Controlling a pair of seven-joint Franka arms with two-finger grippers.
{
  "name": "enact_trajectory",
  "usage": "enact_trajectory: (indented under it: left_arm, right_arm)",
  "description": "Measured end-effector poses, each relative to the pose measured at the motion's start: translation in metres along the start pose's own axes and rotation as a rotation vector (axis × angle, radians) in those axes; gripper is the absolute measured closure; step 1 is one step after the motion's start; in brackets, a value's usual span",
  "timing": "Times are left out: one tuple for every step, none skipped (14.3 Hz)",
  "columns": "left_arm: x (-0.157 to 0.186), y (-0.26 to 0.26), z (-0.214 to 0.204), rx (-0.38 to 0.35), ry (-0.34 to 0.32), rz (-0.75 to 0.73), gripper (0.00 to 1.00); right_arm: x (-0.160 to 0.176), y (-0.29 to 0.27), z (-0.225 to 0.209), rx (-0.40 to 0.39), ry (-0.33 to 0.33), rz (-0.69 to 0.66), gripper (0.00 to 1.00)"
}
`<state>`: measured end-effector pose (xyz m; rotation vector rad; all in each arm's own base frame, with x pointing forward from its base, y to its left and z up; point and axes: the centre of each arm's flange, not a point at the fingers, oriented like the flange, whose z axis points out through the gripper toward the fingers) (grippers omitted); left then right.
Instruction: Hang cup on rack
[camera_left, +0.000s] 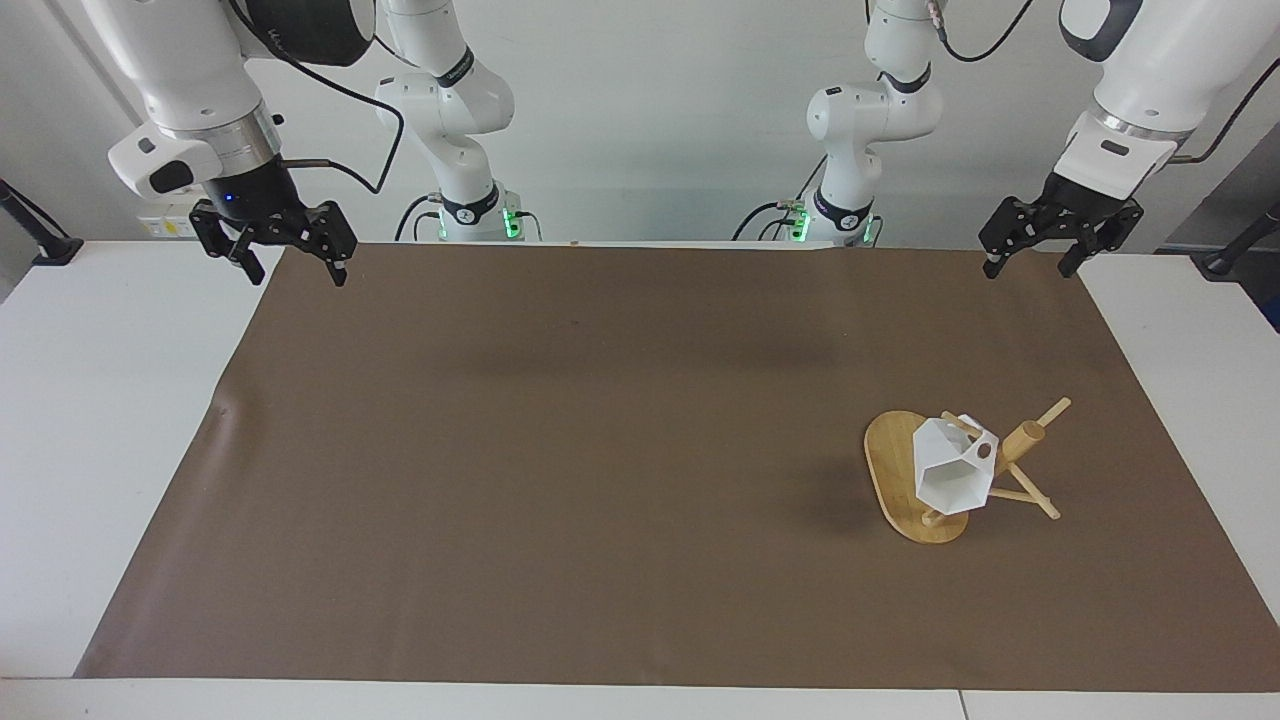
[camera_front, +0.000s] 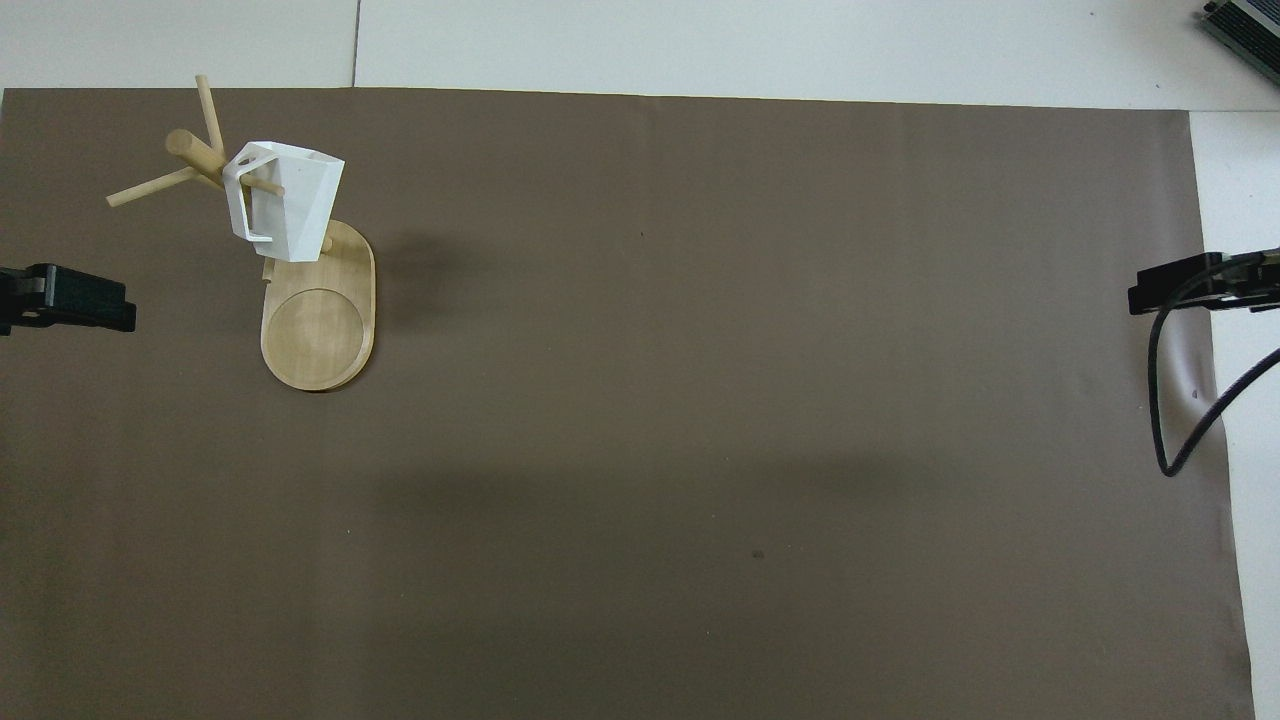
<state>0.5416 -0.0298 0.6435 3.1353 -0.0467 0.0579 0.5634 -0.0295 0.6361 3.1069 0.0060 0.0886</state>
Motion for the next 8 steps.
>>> enact_trajectory:
  left_arm:
    - [-0.0002, 0.0001, 0.0, 0.0, 0.0, 0.0, 0.0]
    - [-0.0004, 0.0002, -0.0001, 0.0, 0.0, 0.0, 0.0]
    - [-0.0007, 0.0004, 0.0004, 0.0, -0.001, 0.001, 0.0]
    - [-0.0008, 0.0007, 0.001, 0.0, -0.003, 0.001, 0.0]
    - [-0.001, 0.0008, 0.0019, 0.0, -0.004, 0.001, 0.0]
    - [-0.0011, 0.0008, 0.0026, 0.0, -0.006, 0.001, 0.0]
    - [-0.0012, 0.0008, 0.0031, 0.0, -0.007, 0.001, 0.0]
    - [-0.0013, 0.0008, 0.0032, 0.0, -0.007, 0.001, 0.0]
  right_arm:
    - [0.0, 0.0, 0.0, 0.0, 0.0, 0.0, 0.0]
    - [0.0, 0.0, 0.0, 0.0, 0.0, 0.0, 0.0]
    - [0.0, 0.0, 0.0, 0.0, 0.0, 0.0, 0.0]
    - [0.0, 0.0, 0.0, 0.0, 0.0, 0.0, 0.0]
    - [0.0, 0.0, 0.0, 0.0, 0.0, 0.0, 0.0]
    - [0.0, 0.0, 0.0, 0.0, 0.0, 0.0, 0.0]
    - [0.0, 0.0, 0.0, 0.0, 0.0, 0.0, 0.0]
    - [0.0, 0.0, 0.0, 0.0, 0.0, 0.0, 0.0]
